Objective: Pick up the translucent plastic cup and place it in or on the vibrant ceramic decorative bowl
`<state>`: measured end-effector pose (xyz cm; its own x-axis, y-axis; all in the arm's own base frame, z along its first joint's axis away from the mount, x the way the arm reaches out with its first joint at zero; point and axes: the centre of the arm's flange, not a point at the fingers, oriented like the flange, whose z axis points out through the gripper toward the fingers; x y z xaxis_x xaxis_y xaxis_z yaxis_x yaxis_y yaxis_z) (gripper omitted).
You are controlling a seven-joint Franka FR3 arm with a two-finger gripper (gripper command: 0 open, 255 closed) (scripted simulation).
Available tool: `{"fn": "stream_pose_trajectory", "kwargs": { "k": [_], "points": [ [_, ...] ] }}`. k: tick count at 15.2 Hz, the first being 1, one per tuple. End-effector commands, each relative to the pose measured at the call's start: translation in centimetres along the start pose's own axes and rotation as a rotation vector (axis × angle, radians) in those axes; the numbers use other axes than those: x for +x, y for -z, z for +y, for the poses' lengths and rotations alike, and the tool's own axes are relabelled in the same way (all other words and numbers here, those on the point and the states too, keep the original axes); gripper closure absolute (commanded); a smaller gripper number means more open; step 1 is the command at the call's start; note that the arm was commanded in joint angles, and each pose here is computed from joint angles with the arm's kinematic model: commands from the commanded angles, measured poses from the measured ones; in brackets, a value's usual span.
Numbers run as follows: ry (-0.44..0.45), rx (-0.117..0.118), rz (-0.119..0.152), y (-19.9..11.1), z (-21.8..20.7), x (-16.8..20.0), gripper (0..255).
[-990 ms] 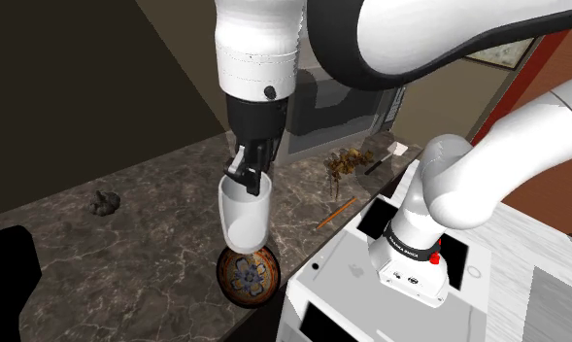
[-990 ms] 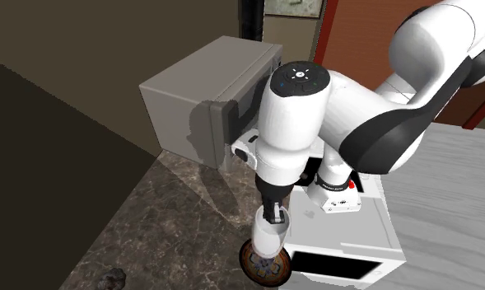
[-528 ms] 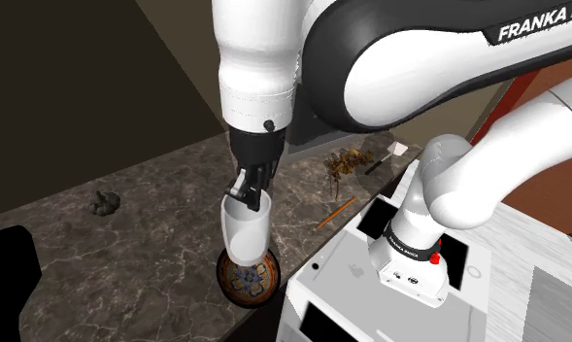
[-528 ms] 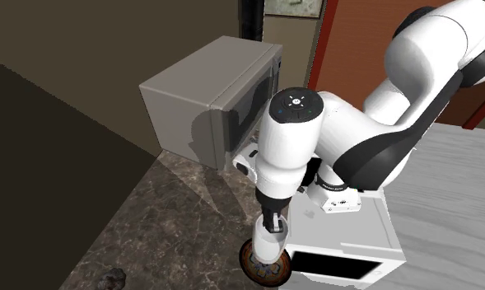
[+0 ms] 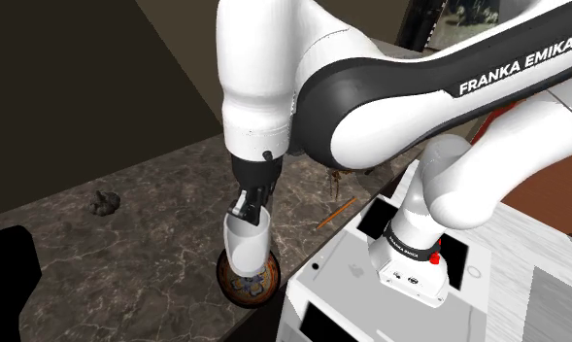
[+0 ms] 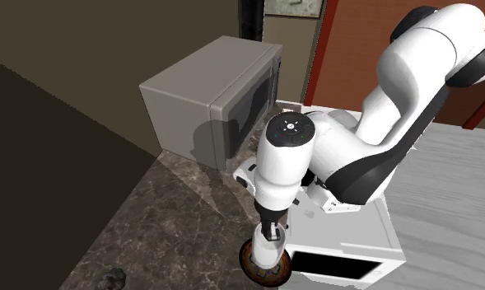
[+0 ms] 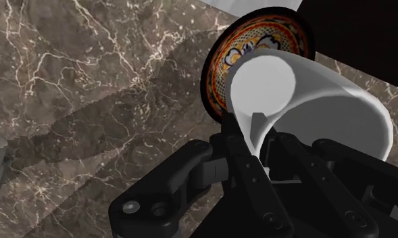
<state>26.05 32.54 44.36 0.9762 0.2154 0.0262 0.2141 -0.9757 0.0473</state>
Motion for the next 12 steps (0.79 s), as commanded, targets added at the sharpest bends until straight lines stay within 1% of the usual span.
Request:
{"fn": "stream_pose_trajectory", "kwargs": {
  "k": [1,4,11,12],
  "points": [
    [0.000,0.001,0.001,-1.0,-0.1,0.0,255],
    [0.000,0.001,0.001,-2.4,-0.2,-0.1,255],
    [0.000,0.001,0.001,-2.4,-0.2,-0.1,255],
    [0.000,0.001,0.001,-2.4,-0.2,-0.1,0]
  ]
}}
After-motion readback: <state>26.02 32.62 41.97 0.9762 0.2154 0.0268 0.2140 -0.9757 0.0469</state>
